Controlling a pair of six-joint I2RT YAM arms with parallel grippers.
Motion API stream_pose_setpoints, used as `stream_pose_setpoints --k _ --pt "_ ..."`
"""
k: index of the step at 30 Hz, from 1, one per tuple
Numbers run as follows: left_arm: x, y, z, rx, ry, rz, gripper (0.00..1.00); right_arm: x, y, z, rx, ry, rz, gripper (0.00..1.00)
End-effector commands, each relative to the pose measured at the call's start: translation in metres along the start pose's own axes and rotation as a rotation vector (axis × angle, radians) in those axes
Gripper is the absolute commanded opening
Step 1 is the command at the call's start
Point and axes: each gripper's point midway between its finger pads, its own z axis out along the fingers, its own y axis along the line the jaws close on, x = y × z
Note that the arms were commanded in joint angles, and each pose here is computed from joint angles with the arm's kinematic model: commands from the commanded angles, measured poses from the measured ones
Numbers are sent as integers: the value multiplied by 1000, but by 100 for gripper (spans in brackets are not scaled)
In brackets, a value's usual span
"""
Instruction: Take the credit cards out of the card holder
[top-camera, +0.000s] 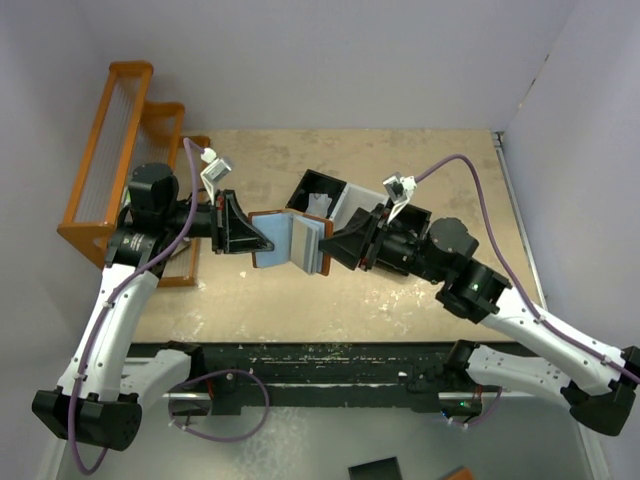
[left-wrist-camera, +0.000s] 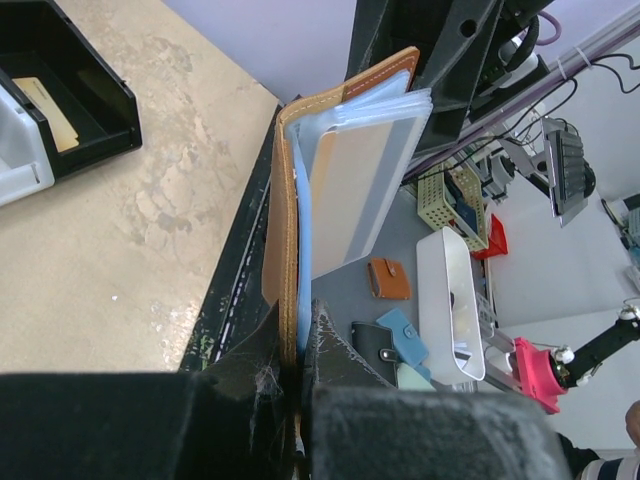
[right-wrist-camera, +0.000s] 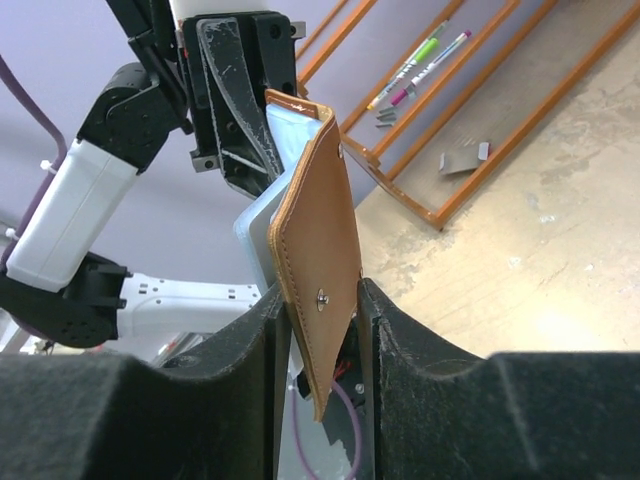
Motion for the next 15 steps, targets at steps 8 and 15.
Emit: stream_pose_setpoints --k 8,15 --pt "-15 -17 -2 41 -15 54 0 -12 54 -14 -294 -56 -55 46" --pt "-16 -19 -2 42 -20 62 0 -12 40 -9 -215 -51 -58 35"
